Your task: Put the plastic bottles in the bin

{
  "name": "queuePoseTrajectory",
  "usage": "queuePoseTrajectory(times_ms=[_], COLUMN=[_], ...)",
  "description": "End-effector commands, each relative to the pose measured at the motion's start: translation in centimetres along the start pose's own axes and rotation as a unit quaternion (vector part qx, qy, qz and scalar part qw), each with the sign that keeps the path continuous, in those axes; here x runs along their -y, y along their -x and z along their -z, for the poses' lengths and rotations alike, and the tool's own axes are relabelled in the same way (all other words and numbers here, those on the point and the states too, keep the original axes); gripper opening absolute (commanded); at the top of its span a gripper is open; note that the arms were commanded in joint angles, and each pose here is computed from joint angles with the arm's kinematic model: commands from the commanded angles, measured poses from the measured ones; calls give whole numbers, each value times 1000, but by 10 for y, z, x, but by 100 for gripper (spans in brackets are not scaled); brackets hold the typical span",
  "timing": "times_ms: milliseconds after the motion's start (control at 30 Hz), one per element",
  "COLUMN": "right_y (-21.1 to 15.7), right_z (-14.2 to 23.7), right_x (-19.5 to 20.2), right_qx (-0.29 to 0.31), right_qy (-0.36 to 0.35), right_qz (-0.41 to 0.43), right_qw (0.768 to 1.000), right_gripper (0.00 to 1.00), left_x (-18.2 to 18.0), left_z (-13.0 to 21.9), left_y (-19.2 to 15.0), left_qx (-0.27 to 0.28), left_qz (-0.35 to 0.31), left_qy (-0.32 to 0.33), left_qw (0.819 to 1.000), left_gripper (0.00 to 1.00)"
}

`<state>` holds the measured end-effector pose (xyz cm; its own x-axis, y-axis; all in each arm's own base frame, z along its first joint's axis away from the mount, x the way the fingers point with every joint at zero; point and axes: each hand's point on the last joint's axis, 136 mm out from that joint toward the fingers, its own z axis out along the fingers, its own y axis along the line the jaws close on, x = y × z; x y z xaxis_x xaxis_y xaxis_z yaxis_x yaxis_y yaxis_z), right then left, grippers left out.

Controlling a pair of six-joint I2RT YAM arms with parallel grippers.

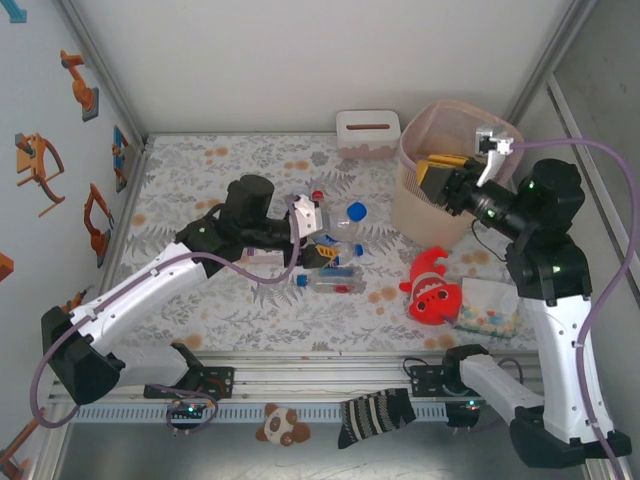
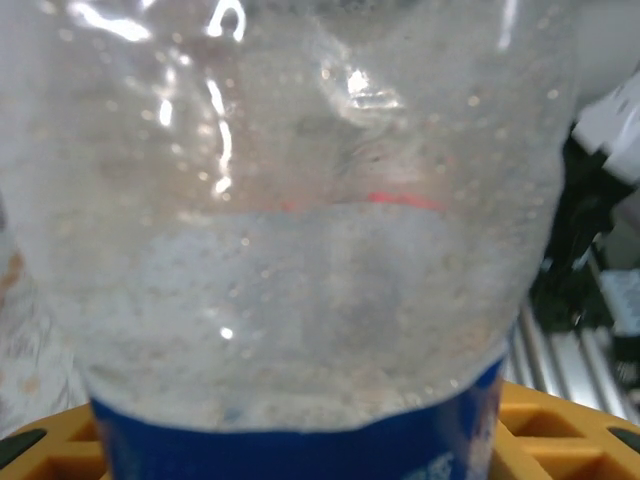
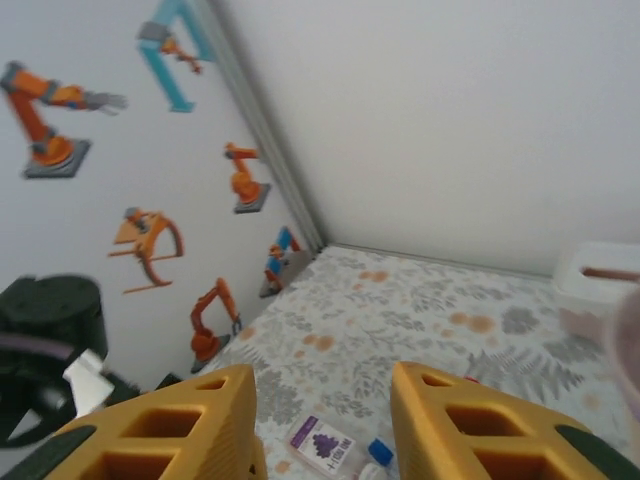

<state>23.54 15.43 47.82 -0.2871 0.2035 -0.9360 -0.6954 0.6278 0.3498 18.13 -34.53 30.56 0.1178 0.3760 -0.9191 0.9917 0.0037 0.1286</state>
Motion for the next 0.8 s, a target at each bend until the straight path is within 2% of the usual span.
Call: queuePoseTrajectory(times_ms=[0, 267, 467, 767], right_y=[12, -3, -29, -52], right_z=[1, 4, -1, -27], right_x=[-42, -93, -123, -148], right_qx=[34, 60, 40, 2], right_qy=[93, 220, 294, 344], right_qz=[62, 151, 202, 199], right_qw=[993, 962, 934, 918], right_gripper=[44, 61, 73, 78], left_x=[17, 34, 43, 54], left_z=[11, 32, 42, 54], left_y=[54, 105, 124, 145], left_qx=[98, 190, 220, 260], left_qz=[0, -1, -11, -23], left_qy=[-56, -101, -113, -138], left_qw=[994, 977, 969, 955], left_gripper=[54, 55, 56, 56])
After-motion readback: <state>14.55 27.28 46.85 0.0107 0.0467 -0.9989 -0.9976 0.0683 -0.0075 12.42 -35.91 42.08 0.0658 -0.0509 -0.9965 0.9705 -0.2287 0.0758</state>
